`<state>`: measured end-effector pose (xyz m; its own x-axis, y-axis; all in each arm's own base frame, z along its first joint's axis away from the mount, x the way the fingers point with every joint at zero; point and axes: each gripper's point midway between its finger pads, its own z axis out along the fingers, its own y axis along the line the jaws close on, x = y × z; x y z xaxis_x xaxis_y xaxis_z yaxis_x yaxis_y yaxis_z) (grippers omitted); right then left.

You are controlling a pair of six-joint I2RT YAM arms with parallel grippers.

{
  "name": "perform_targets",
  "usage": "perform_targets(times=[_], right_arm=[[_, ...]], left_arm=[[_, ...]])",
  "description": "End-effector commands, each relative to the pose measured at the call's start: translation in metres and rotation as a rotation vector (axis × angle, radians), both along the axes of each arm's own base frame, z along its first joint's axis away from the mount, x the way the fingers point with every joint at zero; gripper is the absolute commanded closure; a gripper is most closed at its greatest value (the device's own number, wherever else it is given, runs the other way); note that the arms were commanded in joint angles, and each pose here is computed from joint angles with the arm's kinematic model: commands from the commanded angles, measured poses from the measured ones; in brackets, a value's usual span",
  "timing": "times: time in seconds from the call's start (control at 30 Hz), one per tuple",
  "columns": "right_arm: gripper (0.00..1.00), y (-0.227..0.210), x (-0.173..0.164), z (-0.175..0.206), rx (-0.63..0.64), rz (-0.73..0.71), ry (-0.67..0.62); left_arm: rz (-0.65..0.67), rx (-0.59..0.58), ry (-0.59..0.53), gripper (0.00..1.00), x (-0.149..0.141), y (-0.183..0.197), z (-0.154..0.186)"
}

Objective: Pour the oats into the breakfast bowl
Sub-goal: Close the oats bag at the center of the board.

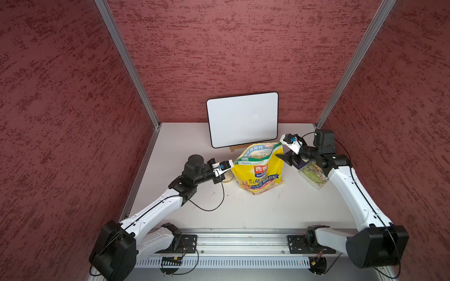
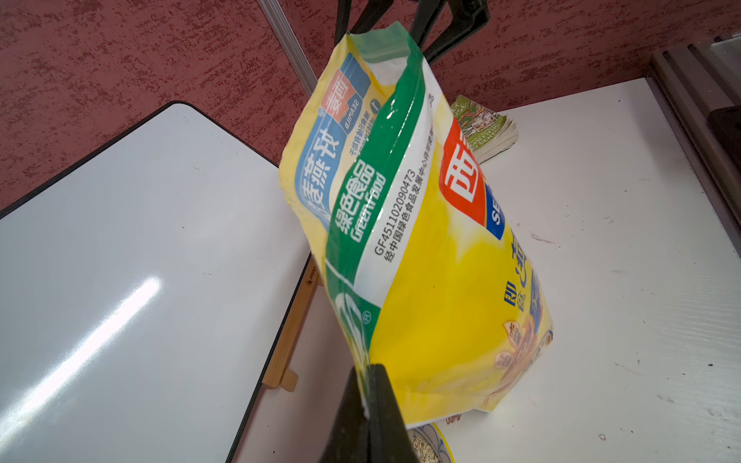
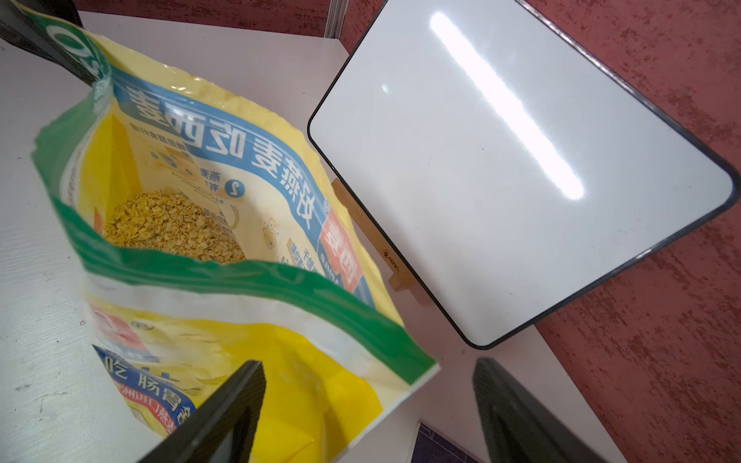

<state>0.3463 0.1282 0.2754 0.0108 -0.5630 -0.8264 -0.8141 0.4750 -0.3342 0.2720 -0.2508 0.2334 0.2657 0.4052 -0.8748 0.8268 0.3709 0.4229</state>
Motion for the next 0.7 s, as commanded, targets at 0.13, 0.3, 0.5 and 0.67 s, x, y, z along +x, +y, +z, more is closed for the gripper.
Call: perform_targets(times=[0.13, 0.3, 0.5, 0.67], right_arm=[[0.51, 0.015, -0.005, 0.014, 0.079, 0.108, 0.056], [1.0, -0.002, -0.016, 0.013, 0.074, 0.024, 0.036], [1.0, -0.023, -0.029, 0.007, 0.012, -0.095, 0.015], [1.0, -0.036, -0.03, 0.003, -0.015, -0.161, 0.006]], left_arm=[[-0.011, -0.045, -0.07, 1.0, 0.005, 0.0, 0.023], [0.09, -0.11, -0.055, 1.0, 0.01, 0.014, 0.035], [0.255, -0.202, 0.012, 1.0, 0.001, 0.041, 0.033], [0.372, -0.22, 0.034, 1.0, 0.0, 0.06, 0.019]])
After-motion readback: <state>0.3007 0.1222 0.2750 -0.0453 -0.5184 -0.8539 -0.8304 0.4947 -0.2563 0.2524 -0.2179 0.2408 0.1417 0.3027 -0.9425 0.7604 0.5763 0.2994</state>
